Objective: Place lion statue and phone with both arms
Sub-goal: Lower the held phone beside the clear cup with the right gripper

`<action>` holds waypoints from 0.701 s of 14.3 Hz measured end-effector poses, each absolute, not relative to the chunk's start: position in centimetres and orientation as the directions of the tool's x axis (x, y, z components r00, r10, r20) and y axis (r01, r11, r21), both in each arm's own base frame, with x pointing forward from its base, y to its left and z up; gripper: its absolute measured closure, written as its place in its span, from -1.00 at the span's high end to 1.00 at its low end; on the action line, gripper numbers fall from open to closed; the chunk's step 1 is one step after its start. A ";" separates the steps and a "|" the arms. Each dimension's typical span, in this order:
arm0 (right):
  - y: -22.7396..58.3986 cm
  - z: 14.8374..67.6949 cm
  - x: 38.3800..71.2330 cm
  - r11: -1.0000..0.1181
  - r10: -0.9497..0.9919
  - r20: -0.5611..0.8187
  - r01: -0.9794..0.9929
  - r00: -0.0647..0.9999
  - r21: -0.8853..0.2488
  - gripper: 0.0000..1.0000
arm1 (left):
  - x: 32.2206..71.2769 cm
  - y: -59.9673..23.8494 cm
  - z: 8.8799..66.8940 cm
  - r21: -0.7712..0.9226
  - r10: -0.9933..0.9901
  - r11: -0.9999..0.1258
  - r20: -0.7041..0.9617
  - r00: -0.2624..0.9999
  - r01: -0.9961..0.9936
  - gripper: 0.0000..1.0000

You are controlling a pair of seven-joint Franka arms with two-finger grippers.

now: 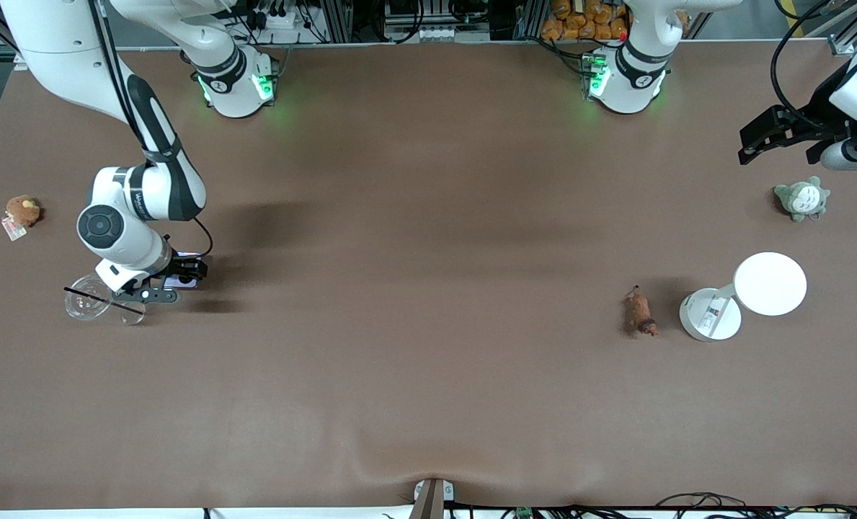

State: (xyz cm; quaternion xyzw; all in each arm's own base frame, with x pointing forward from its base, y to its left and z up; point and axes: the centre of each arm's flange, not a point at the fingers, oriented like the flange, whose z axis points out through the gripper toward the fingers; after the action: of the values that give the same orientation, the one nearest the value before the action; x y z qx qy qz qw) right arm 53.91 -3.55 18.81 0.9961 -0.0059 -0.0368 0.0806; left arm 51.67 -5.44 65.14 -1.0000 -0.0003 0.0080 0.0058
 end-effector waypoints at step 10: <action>-3.8 18.8 53.8 -0.987 -0.016 -0.072 -0.004 0.997 0.161 1.00 | 51.4 -5.7 65.0 -0.013 -0.004 -1.000 -0.032 0.999 -0.005 1.00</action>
State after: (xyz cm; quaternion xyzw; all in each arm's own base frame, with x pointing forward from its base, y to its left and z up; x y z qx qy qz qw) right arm 53.85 -3.79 18.76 0.9960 -0.0052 -0.0365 0.0808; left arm 51.42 -5.68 65.04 -0.9998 0.0022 0.0162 0.0068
